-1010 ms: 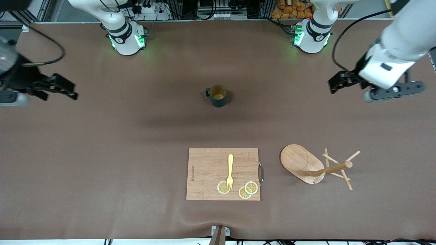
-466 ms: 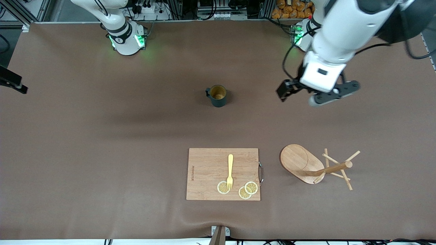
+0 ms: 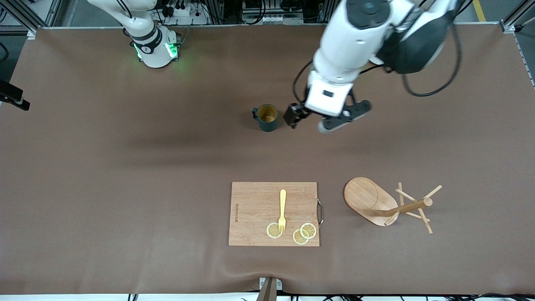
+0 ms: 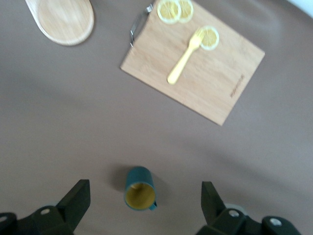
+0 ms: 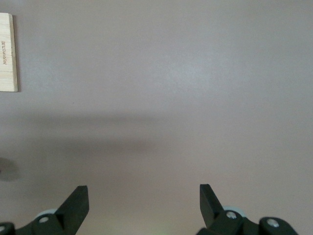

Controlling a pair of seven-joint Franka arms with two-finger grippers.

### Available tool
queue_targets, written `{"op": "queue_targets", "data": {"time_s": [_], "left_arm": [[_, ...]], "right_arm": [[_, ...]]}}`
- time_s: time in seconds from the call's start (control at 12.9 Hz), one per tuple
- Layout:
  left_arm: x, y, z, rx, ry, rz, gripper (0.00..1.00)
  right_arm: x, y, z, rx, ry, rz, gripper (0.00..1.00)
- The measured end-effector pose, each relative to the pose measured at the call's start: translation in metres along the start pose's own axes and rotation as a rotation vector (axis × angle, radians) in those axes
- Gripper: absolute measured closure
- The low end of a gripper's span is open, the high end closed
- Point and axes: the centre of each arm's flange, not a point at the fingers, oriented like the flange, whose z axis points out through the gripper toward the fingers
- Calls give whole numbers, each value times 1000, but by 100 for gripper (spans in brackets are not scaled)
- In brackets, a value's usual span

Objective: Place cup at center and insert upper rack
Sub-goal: 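Move the left gripper above the mug handle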

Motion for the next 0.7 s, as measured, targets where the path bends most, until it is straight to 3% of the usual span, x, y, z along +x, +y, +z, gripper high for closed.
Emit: {"op": "queue_targets", "data": {"time_s": [0.31,0.7], "left_arm": [[-81,42,59,63,122,-25,0],[-165,68,122,82,189,-108,0]], "right_arm": [[-4,-9,0,2,-4,-20,0],[-7,-12,5,9,-44,-26,0]]}}
